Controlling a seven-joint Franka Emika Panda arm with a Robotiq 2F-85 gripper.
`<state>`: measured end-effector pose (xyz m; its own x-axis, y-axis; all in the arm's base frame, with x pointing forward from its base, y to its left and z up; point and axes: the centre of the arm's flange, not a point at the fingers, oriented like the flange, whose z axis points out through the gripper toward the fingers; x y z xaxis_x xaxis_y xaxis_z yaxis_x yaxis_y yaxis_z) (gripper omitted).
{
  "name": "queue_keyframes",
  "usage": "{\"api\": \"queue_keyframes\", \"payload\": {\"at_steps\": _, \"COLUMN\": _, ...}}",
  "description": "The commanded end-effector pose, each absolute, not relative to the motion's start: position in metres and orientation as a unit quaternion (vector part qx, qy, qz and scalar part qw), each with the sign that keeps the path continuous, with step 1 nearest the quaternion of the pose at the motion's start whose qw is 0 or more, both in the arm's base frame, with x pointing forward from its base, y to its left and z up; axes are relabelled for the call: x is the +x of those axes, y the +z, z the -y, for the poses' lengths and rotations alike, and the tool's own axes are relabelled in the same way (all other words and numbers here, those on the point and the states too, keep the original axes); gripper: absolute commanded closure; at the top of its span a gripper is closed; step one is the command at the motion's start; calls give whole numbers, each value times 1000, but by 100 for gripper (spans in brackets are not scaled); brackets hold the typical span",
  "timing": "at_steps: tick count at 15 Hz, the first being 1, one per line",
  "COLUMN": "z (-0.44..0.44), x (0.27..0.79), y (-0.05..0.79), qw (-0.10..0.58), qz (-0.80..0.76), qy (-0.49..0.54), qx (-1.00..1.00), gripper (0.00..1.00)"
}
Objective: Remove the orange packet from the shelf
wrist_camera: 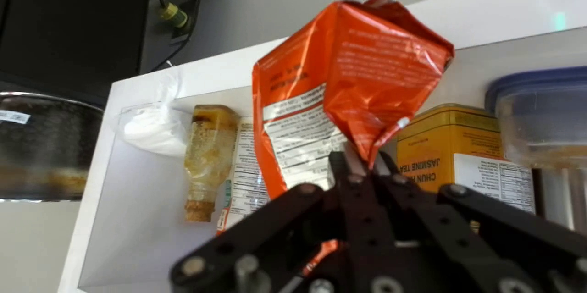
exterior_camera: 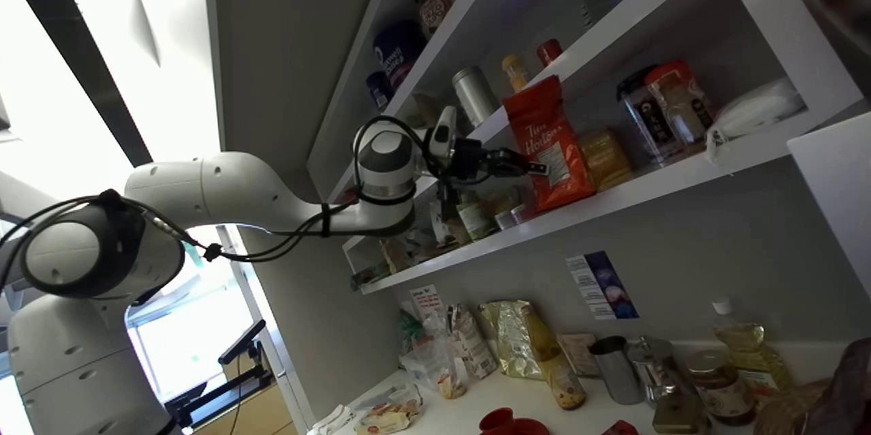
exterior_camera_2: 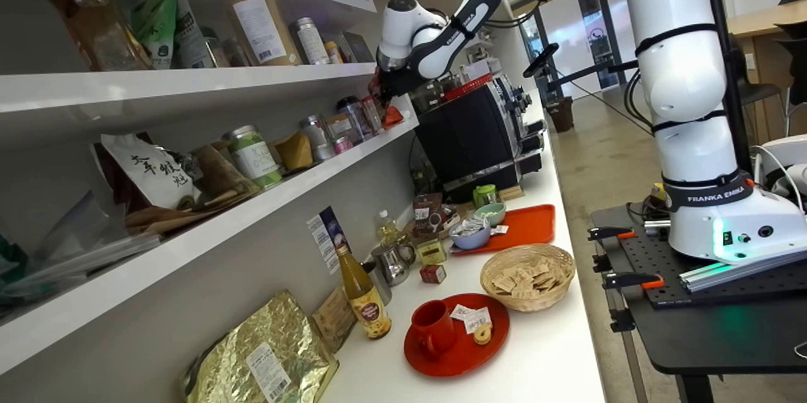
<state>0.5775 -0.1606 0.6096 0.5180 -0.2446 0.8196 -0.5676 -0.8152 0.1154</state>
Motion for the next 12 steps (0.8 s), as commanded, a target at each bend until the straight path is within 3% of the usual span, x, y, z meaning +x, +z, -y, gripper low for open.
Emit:
{"api": "queue_keyframes", "payload": {"at_steps": 1, "z": 147, "x": 518, "y": 625, "qw": 191, "qz": 213, "qy": 412, "qx": 865, "gripper": 98}}
{"api": "queue_keyframes", "payload": {"at_steps": 8, "z": 54, "x": 472, "y": 615, "qw": 99, "qz": 80, "qy": 377, "qx": 918, "gripper": 98}}
{"api": "queue_keyframes", "payload": {"at_steps": 12, "z": -62, "x": 478, "y": 577, "qw": 32, "qz": -8, "qy": 341, "qx": 940, "gripper": 98}}
